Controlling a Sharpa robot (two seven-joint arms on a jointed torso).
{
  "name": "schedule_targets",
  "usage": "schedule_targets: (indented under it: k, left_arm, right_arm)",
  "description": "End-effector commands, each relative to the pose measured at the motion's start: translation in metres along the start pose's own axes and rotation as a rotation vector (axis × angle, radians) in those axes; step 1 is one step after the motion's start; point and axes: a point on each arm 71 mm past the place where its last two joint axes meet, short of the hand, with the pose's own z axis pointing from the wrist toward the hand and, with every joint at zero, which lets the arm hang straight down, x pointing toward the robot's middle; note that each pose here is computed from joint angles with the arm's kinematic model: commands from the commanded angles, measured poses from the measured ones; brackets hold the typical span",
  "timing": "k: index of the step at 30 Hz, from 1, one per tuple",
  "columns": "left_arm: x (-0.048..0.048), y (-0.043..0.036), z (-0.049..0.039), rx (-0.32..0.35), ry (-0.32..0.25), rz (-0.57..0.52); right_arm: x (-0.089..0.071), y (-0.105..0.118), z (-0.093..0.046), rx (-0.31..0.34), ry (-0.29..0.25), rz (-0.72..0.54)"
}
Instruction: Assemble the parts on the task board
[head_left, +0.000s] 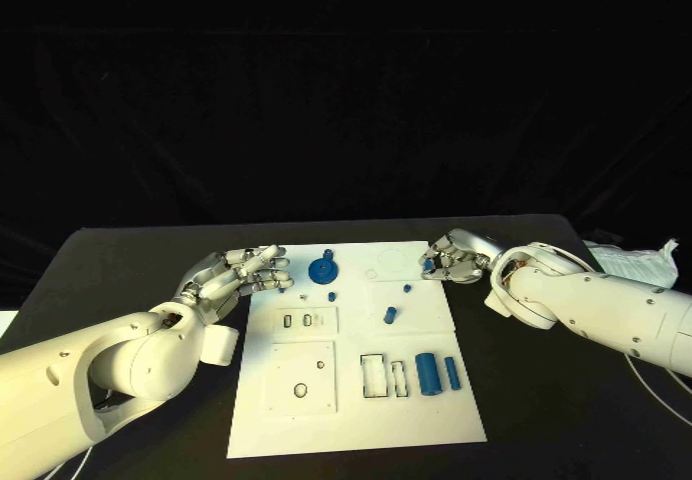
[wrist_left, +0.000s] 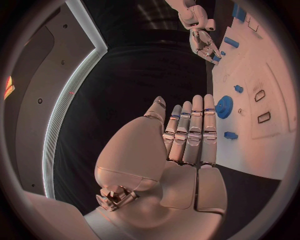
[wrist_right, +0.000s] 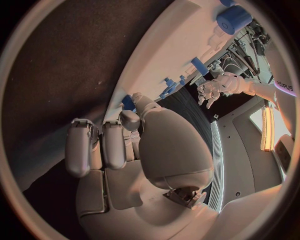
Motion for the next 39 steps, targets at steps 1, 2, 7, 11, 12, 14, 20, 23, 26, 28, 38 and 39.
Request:
schedule_targets:
  k: [1,2,7,11,12,14,20,23,26,28,38,39]
  left_arm:
    - [0.0022,-0.0002,0.0002,0.0,0.014,-0.006]
    - [0.0024,-0.0002,0.0002,-0.001,0.014,-0.006]
    - [0.0028,0.0,0.0001,-0.003,0.016,-0.007]
    - [0.003,0.0001,0.0002,-0.004,0.016,-0.008]
    - [0.003,0.0002,0.0002,-0.004,0.016,-0.008]
    - [0.0032,0.0003,0.0003,-0.004,0.017,-0.008]
    - [0.004,0.0005,0.0003,-0.007,0.02,-0.01]
    - [0.0042,0.0005,0.0004,-0.007,0.02,-0.01]
    - [0.0047,0.0005,0.0004,-0.006,0.022,-0.01]
    - [0.0054,0.0006,0.0006,-0.006,0.023,-0.011]
    - [0.0077,0.0015,0.002,-0.009,0.028,-0.013]
    - [0.0075,0.0015,0.0021,-0.008,0.025,-0.012]
  right_arm:
    - [0.001,-0.002,-0.001,0.021,-0.016,-0.014]
    - [0.001,-0.002,-0.001,0.022,-0.022,-0.014]
    - [0.0,-0.002,-0.001,0.024,-0.033,-0.007]
    - [0.001,0.0,-0.001,0.021,-0.029,0.0]
    - [0.001,0.001,-0.001,0.019,-0.028,0.004]
    - [0.002,0.003,-0.001,0.017,-0.024,0.019]
    - [0.005,0.01,-0.002,0.017,-0.013,0.074]
    - [0.006,0.016,-0.003,0.012,-0.007,0.101]
    - [0.005,0.025,-0.003,-0.002,-0.002,0.115]
    - [0.003,0.031,-0.003,-0.017,0.002,0.114]
    - [0.011,0.069,0.001,-0.02,0.022,0.065]
    - [0.013,0.073,0.002,-0.011,0.027,0.061]
